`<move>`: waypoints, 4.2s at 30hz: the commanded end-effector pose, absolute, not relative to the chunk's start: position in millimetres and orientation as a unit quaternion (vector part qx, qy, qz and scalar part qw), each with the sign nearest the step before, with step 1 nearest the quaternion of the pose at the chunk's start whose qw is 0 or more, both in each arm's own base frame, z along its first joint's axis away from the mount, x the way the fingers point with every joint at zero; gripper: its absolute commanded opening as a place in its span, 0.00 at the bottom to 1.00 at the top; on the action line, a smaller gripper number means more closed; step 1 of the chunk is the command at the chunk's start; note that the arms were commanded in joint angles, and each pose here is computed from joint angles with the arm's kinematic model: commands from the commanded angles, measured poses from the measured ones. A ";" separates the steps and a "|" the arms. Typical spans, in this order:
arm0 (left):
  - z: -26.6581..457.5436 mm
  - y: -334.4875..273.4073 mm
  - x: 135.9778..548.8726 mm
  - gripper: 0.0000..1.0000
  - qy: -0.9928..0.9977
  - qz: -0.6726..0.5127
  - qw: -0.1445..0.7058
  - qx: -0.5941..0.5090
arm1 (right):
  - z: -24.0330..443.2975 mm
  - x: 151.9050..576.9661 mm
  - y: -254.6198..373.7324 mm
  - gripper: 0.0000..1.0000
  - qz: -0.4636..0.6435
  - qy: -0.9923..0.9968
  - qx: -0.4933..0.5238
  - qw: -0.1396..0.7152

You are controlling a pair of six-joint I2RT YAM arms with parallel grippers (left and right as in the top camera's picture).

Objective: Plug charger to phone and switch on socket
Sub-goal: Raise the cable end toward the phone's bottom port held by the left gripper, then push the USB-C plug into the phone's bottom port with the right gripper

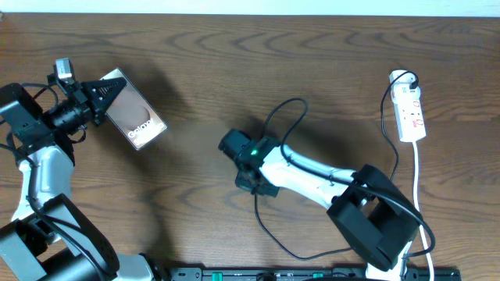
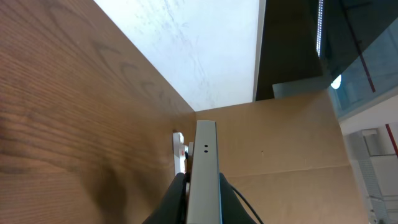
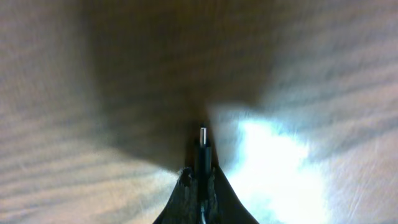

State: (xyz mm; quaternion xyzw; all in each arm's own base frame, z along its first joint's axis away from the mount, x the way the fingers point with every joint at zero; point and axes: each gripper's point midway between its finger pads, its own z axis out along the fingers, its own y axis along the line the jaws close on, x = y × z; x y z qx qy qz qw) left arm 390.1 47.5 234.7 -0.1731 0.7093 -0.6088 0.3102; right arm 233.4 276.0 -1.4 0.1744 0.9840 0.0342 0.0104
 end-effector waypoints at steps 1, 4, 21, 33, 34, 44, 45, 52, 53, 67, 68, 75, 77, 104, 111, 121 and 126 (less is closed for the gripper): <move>249.8 44.3 385.0 0.07 0.708 -0.615 0.316 -0.145 | -6.4 248.7 265.8 0.01 0.057 0.986 0.155 -0.015; 249.8 44.3 385.0 0.07 0.708 -0.615 0.316 -0.145 | 1.1 265.3 278.5 0.01 0.147 0.982 0.110 -0.045; 249.8 44.1 385.1 0.08 0.708 -0.615 0.316 -0.145 | 145.0 344.8 305.2 0.01 0.602 0.716 -0.314 0.162; 249.8 42.5 385.3 0.08 0.709 -0.613 0.320 -0.138 | 145.5 338.4 310.6 0.02 0.650 0.653 -0.354 0.162; 249.8 41.2 385.5 0.07 0.710 -0.614 0.318 -0.137 | 142.8 337.3 311.5 0.02 0.655 0.651 -0.351 0.154; 244.3 8.9 398.6 0.07 0.724 -0.602 0.316 -0.117 | 135.5 314.4 345.0 0.02 0.692 0.626 -0.353 0.076; 242.9 5.4 401.8 0.08 0.727 -0.597 0.318 -0.119 | 137.7 312.3 349.3 0.02 0.692 0.625 -0.354 0.072; 254.2 -22.1 420.1 0.07 0.731 -0.573 0.362 -0.078 | 162.8 317.2 383.1 0.01 0.693 0.651 -0.303 0.065; 257.4 -24.6 422.7 0.07 0.729 -0.572 0.369 -0.076 | 169.0 319.9 385.0 0.01 0.697 0.653 -0.290 0.065; 272.3 -13.1 443.4 0.07 0.705 -0.571 0.392 -0.152 | 189.8 317.6 387.7 0.01 0.710 0.636 -0.294 0.073; 272.2 -12.4 444.3 0.07 0.704 -0.571 0.391 -0.158 | 190.0 317.2 387.9 0.01 0.710 0.635 -0.294 0.073; 286.8 -14.6 442.6 0.08 0.690 -0.589 0.393 -0.152 | 195.9 309.1 393.6 0.01 0.712 0.616 -0.323 0.094; 291.5 -17.3 439.9 0.07 0.688 -0.595 0.393 -0.138 | 196.7 307.2 395.0 0.01 0.712 0.614 -0.326 0.095; 293.4 -40.9 427.4 0.07 0.696 -0.608 0.375 -0.076 | 211.8 288.1 398.9 0.01 0.719 0.580 -0.369 0.104; 293.0 -44.3 422.8 0.07 0.698 -0.614 0.364 -0.065 | 211.8 289.7 397.7 0.01 0.718 0.580 -0.369 0.107; 292.8 -46.1 420.2 0.08 0.698 -0.620 0.352 -0.065 | 211.6 292.2 395.4 0.01 0.717 0.580 -0.370 0.111; 292.8 -46.3 420.1 0.08 0.698 -0.620 0.352 -0.065 | 211.6 293.2 394.6 0.01 0.717 0.580 -0.369 0.112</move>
